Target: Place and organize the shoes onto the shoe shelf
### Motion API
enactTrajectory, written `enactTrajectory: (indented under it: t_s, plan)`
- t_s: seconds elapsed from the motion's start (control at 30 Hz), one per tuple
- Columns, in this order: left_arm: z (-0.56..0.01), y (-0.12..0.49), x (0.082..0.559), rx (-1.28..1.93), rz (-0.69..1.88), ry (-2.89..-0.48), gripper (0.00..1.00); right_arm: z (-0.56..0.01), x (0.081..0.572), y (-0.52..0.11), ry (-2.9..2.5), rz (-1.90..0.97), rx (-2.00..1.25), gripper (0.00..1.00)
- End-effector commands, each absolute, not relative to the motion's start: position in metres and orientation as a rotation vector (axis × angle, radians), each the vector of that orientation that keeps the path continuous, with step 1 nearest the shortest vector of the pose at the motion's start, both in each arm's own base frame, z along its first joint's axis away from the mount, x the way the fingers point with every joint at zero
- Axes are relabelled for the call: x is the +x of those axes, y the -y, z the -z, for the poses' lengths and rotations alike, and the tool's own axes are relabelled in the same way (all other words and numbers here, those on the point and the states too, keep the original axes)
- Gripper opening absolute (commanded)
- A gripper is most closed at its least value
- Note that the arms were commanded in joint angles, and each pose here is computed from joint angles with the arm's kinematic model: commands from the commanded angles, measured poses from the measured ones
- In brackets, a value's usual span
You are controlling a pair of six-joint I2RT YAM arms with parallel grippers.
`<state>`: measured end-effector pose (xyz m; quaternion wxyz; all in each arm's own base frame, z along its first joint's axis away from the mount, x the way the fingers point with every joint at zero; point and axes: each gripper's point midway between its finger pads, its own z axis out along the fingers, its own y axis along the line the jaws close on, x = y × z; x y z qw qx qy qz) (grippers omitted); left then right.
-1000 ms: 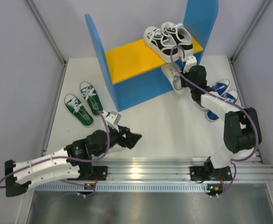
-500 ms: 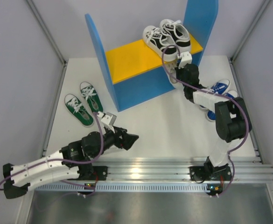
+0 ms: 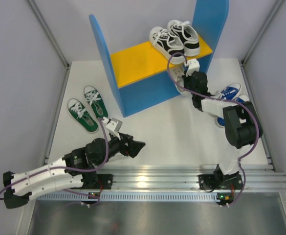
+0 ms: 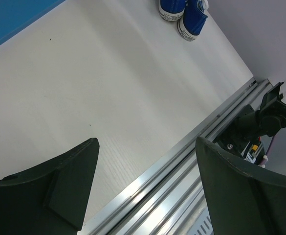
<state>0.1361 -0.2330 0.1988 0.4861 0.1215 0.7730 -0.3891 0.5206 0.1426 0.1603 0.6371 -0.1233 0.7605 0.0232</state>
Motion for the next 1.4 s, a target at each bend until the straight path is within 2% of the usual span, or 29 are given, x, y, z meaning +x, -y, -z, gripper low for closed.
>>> enactTrajectory:
  t_s: [0.0,0.17,0.5,0.8,0.9,0.93,1.07,1.37]
  plan:
    - [-0.205,0.235,0.134,0.301,0.970,-1.863,0.85,-0.233,0.523,-0.160,-1.507,-0.154,-0.263,0.00]
    - [-0.205,0.236,0.133,0.294,0.986,-1.870,0.86,-0.246,0.519,-0.162,-1.460,-0.181,-0.285,0.00]
    - [-0.209,0.237,0.132,0.280,1.005,-1.871,0.85,-0.236,0.525,-0.156,-1.473,-0.185,-0.264,0.00]
    - [-0.209,0.239,0.134,0.281,0.994,-1.877,0.86,-0.216,0.524,-0.147,-1.508,-0.142,-0.245,0.07]
    - [-0.209,0.240,0.134,0.282,0.995,-1.878,0.86,-0.211,0.525,-0.146,-1.517,-0.133,-0.245,0.13]
    - [-0.210,0.240,0.134,0.284,0.992,-1.877,0.86,-0.210,0.525,-0.146,-1.519,-0.132,-0.244,0.20]
    - [-0.210,0.240,0.133,0.284,0.999,-1.877,0.86,-0.208,0.527,-0.145,-1.527,-0.125,-0.252,0.32]
    - [-0.213,0.241,0.130,0.290,1.022,-1.873,0.86,-0.221,0.517,-0.138,-1.516,-0.131,-0.271,0.42]
